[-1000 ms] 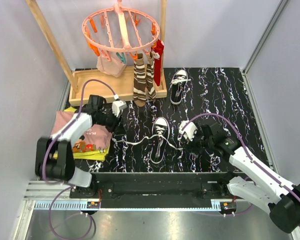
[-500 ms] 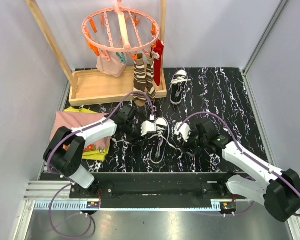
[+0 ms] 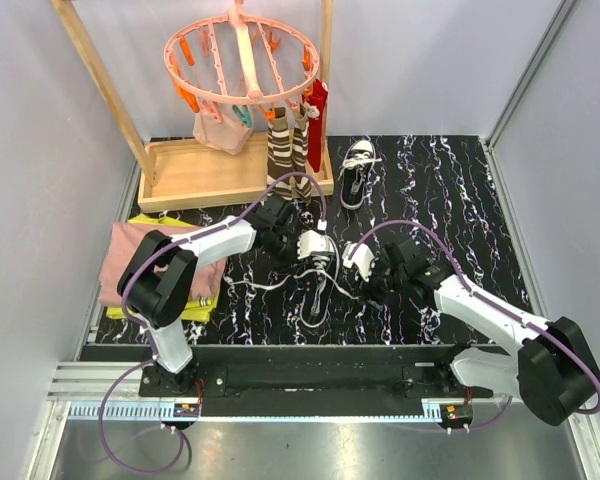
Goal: Tie the shoes
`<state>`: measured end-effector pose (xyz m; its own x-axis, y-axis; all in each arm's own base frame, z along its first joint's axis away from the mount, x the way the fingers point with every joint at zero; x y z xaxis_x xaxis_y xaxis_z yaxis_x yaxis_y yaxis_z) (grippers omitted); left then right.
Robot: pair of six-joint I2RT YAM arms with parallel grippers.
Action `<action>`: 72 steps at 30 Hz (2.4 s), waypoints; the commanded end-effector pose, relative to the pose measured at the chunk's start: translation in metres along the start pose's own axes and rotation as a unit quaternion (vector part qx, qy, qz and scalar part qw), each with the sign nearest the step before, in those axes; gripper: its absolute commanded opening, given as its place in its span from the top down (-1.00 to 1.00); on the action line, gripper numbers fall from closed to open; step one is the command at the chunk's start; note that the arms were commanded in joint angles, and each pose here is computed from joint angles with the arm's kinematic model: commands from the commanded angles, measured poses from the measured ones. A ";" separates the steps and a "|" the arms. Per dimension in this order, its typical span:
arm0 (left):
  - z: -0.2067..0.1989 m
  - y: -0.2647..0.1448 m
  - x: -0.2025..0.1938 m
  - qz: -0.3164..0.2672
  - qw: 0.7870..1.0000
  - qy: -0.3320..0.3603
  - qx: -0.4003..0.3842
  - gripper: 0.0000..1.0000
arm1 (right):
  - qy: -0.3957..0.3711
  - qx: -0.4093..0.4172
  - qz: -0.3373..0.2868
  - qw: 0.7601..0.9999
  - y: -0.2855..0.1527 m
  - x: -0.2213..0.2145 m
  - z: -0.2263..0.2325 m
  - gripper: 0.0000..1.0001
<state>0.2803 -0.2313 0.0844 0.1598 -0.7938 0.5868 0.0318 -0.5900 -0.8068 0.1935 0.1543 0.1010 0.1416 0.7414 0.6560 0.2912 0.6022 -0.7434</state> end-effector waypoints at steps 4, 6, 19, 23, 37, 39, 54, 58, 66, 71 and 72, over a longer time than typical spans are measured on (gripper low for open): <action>-0.005 0.003 -0.001 0.035 0.999 0.010 -0.018 0.32 | -0.030 -0.020 -0.035 0.999 -0.005 0.017 -0.010 -0.17; -0.004 0.006 -0.001 0.043 0.999 0.005 -0.022 0.37 | -0.032 -0.020 -0.035 0.999 -0.006 0.015 -0.009 -0.17; -0.005 0.005 0.003 0.048 0.998 -0.022 -0.024 1.00 | -0.059 -0.006 -0.044 0.997 -0.006 0.011 -0.002 -0.17; -0.009 -0.013 0.021 -0.014 0.999 -0.037 -0.010 1.00 | -0.097 -0.003 -0.034 0.995 -0.002 0.004 -0.004 -0.20; -0.029 -0.036 0.039 -0.106 0.992 -0.064 -0.013 1.00 | -0.012 -0.047 -0.002 0.999 -0.005 0.001 -0.036 -0.21; -0.031 -0.035 0.038 -0.112 0.992 -0.063 -0.012 1.00 | 0.004 -0.051 0.002 0.999 -0.008 0.000 -0.035 -0.20; -0.044 -0.049 0.051 -0.196 0.980 -0.023 -0.004 1.00 | 0.061 -0.076 0.082 0.992 0.014 -0.022 -0.058 -0.08; -0.047 -0.055 0.059 -0.224 0.975 -0.011 -0.001 1.00 | 0.070 -0.062 0.091 0.991 0.021 -0.026 -0.056 -0.01; -0.055 -0.062 0.059 -0.241 0.970 -0.033 -0.004 1.00 | 0.078 -0.049 0.091 0.992 0.027 -0.026 -0.056 0.84; -0.051 -0.057 0.032 -0.167 0.984 -0.055 0.015 1.00 | 0.070 -0.057 0.080 0.993 0.020 -0.021 -0.056 1.00; -0.052 -0.056 0.022 -0.138 0.989 -0.051 0.012 1.00 | 0.068 -0.057 0.078 0.993 0.019 -0.020 -0.056 1.00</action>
<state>0.2329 -0.2397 0.1526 0.2423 -0.4959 0.8339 0.1143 -0.8390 -0.5321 0.2367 0.1281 0.0599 0.3631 0.7926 0.4898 0.2976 0.3995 -0.8671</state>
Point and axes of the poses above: each gripper's point midway between its finger pads, its own y axis out along the fingers, its own z axis along the line the jaws close on, x = y × z, the point moved 5 cm from there along -y, back along the fingers, and after that the axes turned 8 degrees about -y, right-handed, at the moved point
